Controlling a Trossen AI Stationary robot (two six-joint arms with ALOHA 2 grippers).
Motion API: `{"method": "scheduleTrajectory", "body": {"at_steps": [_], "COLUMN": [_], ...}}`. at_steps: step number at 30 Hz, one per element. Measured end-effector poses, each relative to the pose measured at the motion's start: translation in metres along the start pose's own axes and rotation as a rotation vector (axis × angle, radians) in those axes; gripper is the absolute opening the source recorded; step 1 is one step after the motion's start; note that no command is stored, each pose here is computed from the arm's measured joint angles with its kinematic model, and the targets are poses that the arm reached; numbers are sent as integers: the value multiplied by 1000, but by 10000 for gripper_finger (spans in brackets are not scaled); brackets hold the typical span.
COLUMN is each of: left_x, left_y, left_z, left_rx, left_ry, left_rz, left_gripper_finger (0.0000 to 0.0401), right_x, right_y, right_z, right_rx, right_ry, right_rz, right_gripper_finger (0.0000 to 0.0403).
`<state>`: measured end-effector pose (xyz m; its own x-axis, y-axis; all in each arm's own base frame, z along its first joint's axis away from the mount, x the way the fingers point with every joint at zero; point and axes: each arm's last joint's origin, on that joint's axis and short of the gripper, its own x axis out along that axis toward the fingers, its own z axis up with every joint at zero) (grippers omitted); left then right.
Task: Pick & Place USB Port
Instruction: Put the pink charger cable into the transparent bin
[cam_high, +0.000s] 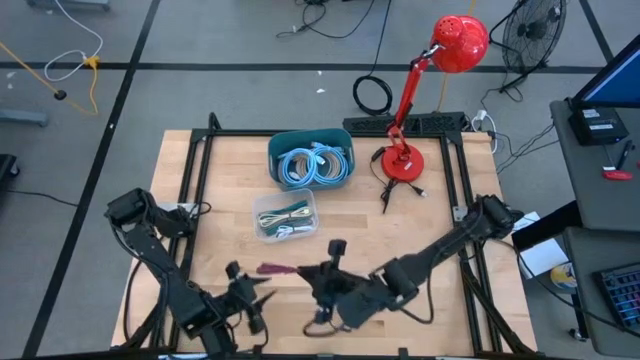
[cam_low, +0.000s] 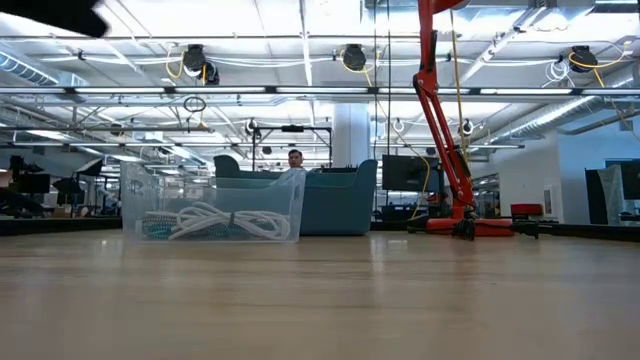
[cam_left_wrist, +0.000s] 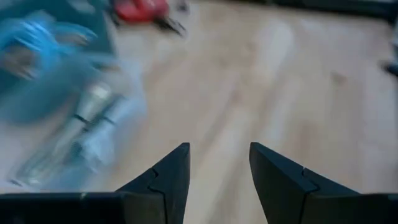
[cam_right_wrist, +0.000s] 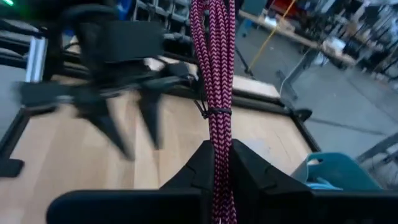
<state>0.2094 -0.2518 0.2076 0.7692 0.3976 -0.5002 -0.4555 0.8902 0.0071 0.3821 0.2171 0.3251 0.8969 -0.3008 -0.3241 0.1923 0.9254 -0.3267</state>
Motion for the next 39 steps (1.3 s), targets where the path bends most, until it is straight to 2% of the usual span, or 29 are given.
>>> {"method": "scheduleTrajectory", "body": {"at_steps": [4, 9, 13, 16, 18, 20, 22, 24, 28, 33, 39], "left_x": [8, 13, 19, 22, 17, 12, 7, 1, -15, -32, -46], "left_y": [8, 11, 24, 47, 65, 81, 94, 100, 99, 95, 90], "left_z": [8, 17, 33, 55, 69, 82, 91, 95, 95, 89, 81], "left_rx": [14, 157, 240, 209, 142, 91, 91, 97, 196, 265, 272], "left_ry": [-153, -320, -381, -423, -461, -479, -476, -475, -459, -463, -480], "left_rz": [97, 190, 287, 365, 388, 409, 426, 425, 391, 332, 261], "left_gripper_finger": [168, 168, 168, 168, 168, 168, 168, 168, 155, 99, 25], "right_x": [-14, -25, -37, -45, -48, -50, -55, -57, -47, -42, -39], "right_y": [12, 24, 34, 37, 37, 35, 32, 29, 26, 22, 23], "right_z": [5, 11, 15, 10, 5, 2, 2, 1, -6, -6, -6], "right_rx": [-29, -63, -105, -107, -104, -106, -107, -116, -119, -99, -88], "right_ry": [-58, -174, -333, -434, -485, -515, -506, -488, -469, -480, -511], "right_rz": [-25, -66, -105, -139, -170, -208, -256, -275, -276, -272, -220], "right_gripper_finger": [19, 24, 20, 22, 24, 24, 23, 23, 26, 24, 28]}}
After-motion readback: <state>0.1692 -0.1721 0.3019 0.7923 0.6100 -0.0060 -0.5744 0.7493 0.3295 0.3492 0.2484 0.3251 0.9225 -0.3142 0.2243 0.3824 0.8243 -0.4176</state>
